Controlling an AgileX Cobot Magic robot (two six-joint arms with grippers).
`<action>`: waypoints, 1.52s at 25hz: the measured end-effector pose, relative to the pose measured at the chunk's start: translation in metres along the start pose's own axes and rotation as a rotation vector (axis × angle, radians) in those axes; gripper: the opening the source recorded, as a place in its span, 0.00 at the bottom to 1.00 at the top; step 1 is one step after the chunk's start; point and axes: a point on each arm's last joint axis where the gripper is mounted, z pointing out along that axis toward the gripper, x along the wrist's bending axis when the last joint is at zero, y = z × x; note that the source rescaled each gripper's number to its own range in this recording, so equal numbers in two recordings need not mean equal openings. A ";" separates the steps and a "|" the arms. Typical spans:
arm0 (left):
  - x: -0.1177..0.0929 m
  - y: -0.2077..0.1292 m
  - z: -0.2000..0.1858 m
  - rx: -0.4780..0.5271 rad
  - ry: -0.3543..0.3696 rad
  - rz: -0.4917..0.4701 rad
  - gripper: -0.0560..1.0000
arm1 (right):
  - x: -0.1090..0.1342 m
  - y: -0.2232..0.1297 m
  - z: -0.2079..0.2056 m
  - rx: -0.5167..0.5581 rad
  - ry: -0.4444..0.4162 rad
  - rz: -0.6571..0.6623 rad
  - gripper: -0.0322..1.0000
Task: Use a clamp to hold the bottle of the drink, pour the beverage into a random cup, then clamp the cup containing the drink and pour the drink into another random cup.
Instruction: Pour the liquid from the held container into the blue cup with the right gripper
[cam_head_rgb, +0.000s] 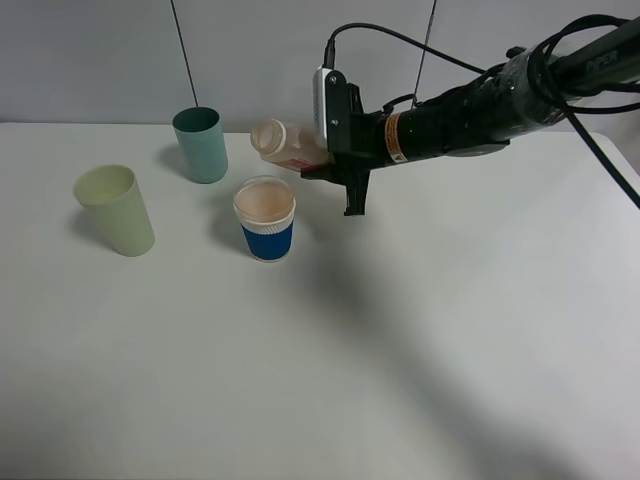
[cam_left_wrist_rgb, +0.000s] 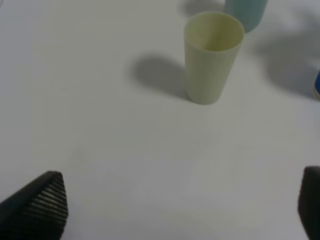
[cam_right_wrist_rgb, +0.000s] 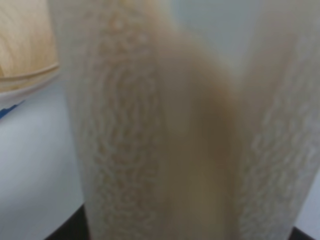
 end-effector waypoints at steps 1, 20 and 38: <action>0.000 0.000 0.000 0.000 0.000 0.000 0.79 | 0.000 0.002 0.000 -0.001 0.000 -0.016 0.05; 0.000 0.000 0.000 0.000 0.000 0.000 0.79 | -0.011 0.008 -0.012 0.065 0.005 -0.167 0.05; 0.000 0.000 0.000 0.000 0.000 0.000 0.79 | -0.008 0.005 -0.012 0.119 0.056 -0.285 0.05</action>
